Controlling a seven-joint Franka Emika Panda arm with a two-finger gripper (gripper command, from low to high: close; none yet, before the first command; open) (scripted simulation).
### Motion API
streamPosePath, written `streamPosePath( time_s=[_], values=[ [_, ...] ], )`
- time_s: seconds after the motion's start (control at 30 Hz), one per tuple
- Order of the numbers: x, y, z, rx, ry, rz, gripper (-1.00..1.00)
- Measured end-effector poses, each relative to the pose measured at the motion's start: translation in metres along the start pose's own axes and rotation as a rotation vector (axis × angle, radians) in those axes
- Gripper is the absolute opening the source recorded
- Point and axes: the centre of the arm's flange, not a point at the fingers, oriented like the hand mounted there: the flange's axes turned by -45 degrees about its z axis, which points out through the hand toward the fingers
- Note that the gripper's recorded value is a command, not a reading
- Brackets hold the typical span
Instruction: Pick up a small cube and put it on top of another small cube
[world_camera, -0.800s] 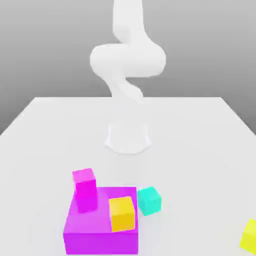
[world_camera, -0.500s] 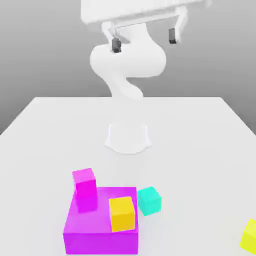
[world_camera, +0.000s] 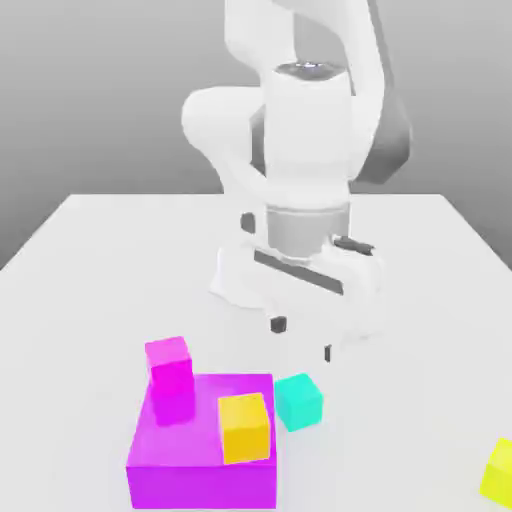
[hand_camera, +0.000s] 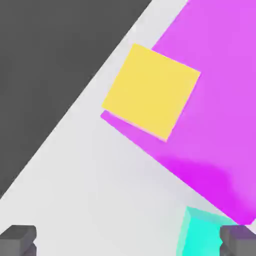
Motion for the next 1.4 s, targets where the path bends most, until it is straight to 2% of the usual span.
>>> streamPosePath(
  time_s=[0.13, 0.33, 0.37, 0.6, 0.9, 1.3, 1.4],
  values=[
    [-0.019, 0.027, 0.046, -0.075, -0.031, 0.115, 0.00],
    [-0.023, 0.034, 0.098, -0.082, -0.036, 0.130, 0.00],
    [-0.024, 0.035, 0.105, -0.082, -0.037, 0.130, -1.00],
    [-0.024, 0.035, 0.106, -0.080, -0.035, 0.129, -1.00],
    [-0.028, 0.021, 0.040, -0.071, -0.023, 0.090, -1.00],
    [0.096, -0.039, -0.057, -0.090, -0.002, 0.836, -1.00],
    [0.109, -0.042, -0.047, -0.092, 0.002, 0.918, -1.00]
  ],
)
